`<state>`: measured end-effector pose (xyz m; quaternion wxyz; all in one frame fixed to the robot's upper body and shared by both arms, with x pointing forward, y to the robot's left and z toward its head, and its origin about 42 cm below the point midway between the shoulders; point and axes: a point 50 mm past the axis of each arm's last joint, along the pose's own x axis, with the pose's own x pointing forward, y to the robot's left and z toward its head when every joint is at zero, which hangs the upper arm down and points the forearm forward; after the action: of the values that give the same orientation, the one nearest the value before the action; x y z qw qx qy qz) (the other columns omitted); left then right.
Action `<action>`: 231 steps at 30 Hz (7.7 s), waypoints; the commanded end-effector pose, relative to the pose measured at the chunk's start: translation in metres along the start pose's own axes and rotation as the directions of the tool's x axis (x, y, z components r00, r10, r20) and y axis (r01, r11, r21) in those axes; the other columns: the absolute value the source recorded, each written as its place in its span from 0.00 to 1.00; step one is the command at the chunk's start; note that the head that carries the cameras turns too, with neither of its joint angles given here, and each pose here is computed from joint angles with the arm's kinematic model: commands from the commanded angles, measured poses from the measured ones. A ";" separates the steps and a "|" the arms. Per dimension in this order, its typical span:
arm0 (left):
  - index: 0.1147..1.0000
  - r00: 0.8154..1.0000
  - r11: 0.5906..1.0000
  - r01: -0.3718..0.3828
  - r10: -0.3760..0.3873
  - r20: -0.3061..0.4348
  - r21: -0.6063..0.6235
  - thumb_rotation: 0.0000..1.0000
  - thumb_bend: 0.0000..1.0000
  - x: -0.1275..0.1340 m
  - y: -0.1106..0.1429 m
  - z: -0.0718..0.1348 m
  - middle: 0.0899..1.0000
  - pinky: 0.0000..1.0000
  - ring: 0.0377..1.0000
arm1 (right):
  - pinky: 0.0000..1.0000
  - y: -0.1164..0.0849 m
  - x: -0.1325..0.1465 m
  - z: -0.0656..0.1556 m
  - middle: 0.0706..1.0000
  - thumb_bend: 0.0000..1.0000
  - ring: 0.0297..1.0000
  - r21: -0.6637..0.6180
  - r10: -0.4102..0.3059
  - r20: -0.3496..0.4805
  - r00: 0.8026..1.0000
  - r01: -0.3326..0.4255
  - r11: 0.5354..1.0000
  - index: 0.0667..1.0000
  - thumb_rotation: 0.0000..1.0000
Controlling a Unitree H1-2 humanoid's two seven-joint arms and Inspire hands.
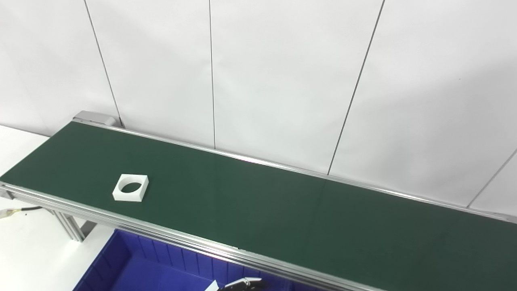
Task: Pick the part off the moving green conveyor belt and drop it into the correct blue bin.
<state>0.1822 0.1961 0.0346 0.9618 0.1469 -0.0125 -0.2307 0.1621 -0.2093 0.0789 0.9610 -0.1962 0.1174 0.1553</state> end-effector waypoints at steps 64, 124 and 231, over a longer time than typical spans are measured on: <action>0.89 0.820 0.760 -0.558 0.567 0.080 0.333 0.36 0.83 0.081 0.066 0.087 0.90 0.76 0.85 | 0.85 -0.011 0.017 -0.002 0.85 0.94 0.88 -0.051 -0.041 0.139 0.989 0.048 0.998 0.92 0.00; 0.88 0.901 0.652 -0.259 0.429 -0.065 0.713 0.00 0.67 0.142 0.210 0.053 0.94 0.98 0.96 | 0.82 -0.002 0.025 -0.002 0.85 0.93 0.87 -0.067 -0.029 0.132 0.991 0.038 0.997 0.92 0.00; 0.40 0.988 0.937 -0.155 0.150 0.040 0.313 0.00 0.49 0.046 0.078 0.028 0.46 0.27 0.41 | 0.87 0.021 0.028 0.036 0.90 0.87 0.90 -0.028 -0.147 0.177 0.973 0.155 0.988 0.96 0.25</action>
<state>0.2506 0.2333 0.0693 0.9461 0.2863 -0.0414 -0.1458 0.1839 -0.1714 0.0840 0.9712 -0.2102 0.0348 0.1070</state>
